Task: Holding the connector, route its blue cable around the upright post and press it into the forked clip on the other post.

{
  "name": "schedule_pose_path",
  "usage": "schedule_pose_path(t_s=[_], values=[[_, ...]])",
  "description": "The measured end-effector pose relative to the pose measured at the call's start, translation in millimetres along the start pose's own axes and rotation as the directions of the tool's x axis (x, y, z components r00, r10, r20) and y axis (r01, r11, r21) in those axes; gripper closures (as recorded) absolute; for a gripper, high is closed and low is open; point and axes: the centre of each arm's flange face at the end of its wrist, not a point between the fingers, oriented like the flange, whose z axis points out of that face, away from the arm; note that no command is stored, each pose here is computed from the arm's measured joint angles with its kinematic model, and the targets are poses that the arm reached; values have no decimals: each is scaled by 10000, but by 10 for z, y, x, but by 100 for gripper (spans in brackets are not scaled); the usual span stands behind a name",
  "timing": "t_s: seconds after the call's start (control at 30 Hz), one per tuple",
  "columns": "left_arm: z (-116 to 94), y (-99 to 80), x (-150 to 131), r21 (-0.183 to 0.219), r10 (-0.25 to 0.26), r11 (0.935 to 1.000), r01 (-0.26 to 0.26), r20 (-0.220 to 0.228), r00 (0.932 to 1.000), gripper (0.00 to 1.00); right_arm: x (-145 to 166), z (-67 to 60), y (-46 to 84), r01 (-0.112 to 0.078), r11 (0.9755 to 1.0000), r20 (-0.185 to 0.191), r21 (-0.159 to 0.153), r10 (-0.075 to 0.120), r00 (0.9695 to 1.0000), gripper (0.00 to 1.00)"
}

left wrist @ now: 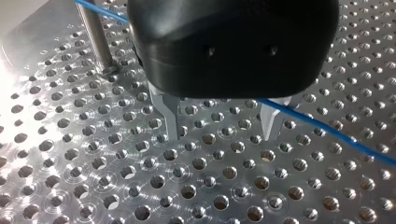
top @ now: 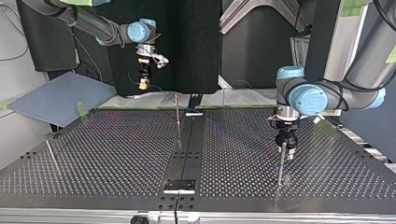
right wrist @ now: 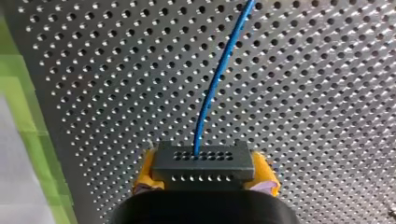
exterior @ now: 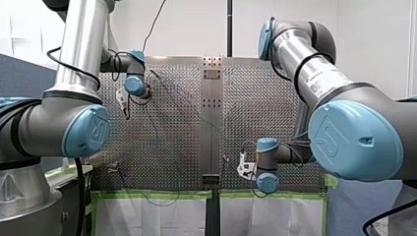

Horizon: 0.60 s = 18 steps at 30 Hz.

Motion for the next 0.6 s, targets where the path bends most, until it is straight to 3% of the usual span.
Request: schedule_pose_path(t_s=[0.4, 0.6], values=[[1, 2, 0, -3, 0, 10000, 0, 0, 10000, 15, -424, -46, 33, -62, 10000, -207, 15, 62, 9998, 100], [1, 2, 2, -4, 0, 10000, 0, -3, 10000, 15, -659, -40, 39, -187, 9998, -440, 75, 190, 9988, 100]])
